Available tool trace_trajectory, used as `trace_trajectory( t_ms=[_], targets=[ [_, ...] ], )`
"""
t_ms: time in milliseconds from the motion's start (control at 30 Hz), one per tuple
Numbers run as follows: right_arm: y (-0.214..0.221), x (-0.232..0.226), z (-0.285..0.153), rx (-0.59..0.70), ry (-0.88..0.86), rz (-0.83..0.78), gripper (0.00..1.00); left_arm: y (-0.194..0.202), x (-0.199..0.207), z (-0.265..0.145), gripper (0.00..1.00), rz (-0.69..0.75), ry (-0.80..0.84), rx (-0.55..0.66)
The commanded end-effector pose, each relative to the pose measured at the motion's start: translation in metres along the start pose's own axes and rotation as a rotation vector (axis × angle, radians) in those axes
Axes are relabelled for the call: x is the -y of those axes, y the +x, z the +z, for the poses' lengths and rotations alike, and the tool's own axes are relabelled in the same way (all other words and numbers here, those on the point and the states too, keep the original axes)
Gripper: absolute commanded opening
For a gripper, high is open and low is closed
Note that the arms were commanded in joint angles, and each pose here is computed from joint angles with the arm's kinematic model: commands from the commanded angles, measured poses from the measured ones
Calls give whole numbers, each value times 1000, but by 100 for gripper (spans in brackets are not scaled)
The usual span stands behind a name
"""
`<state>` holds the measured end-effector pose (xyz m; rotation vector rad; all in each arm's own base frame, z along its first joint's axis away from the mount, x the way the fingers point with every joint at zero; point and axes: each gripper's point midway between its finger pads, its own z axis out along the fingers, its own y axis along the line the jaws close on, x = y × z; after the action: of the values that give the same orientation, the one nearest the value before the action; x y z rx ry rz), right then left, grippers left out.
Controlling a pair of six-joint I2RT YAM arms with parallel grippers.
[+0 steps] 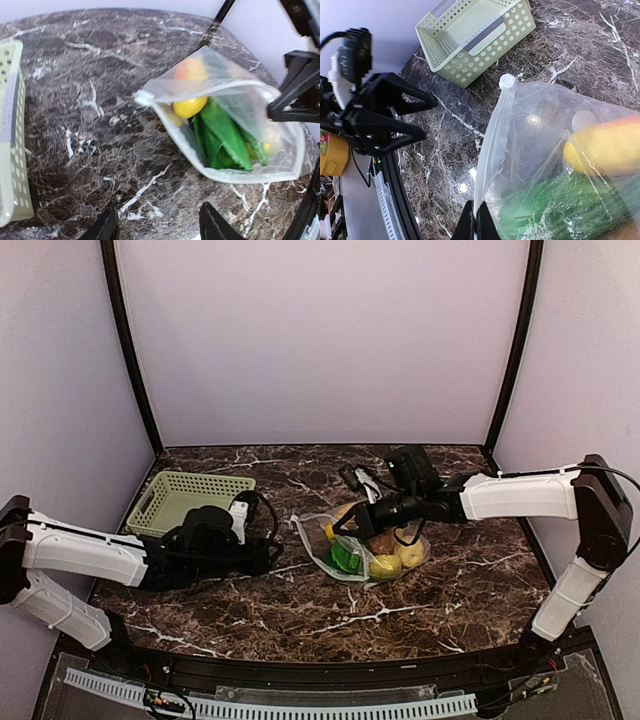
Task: Open the zip-top bag and remove the fake food
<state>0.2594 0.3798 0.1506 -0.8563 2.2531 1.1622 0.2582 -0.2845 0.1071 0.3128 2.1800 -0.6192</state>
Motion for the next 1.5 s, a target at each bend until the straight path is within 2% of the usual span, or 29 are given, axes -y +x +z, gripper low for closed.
trace_trajectory(
  t_ms=[0, 233, 433, 533, 700, 800, 833, 900, 1000, 1167, 1267, 1467],
  targets=[
    [3, -6, 2, 9, -50, -33, 0, -44, 12, -37, 56, 91, 39, 146],
    [7, -9, 1, 4, -93, -35, 0, -71, 9, -90, 65, 143, 23, 192],
    [2, -10, -2, -16, -73, -36, 0, -76, 24, -95, 65, 214, 81, 173],
    [-1, -8, -5, -14, -48, -35, 0, -72, 36, -85, 63, 263, 142, 179],
    [-6, -11, -15, -5, -19, -13, 0, -64, 62, -66, 58, 347, 292, 272],
    [-2, -12, -20, 8, -8, 23, 0, -42, 74, -40, 52, 390, 358, 221],
    [-2, -12, -23, 18, -2, 30, 0, -45, 82, -39, 52, 394, 385, 256],
    [-2, -12, -28, 33, 14, 42, 0, -30, 86, -19, 50, 422, 393, 230],
    [-6, -15, -36, 57, 21, 41, 0, -31, 101, -7, 48, 459, 415, 247],
    [-4, -18, -36, 51, 6, 34, 0, -16, 131, 21, 48, 558, 416, 230],
    [-3, -18, -33, 44, -11, 33, 0, -18, 149, 28, 49, 570, 441, 253],
    [-2, -23, -29, 43, -54, 26, 0, -12, 153, 55, 55, 585, 389, 225]
  ],
)
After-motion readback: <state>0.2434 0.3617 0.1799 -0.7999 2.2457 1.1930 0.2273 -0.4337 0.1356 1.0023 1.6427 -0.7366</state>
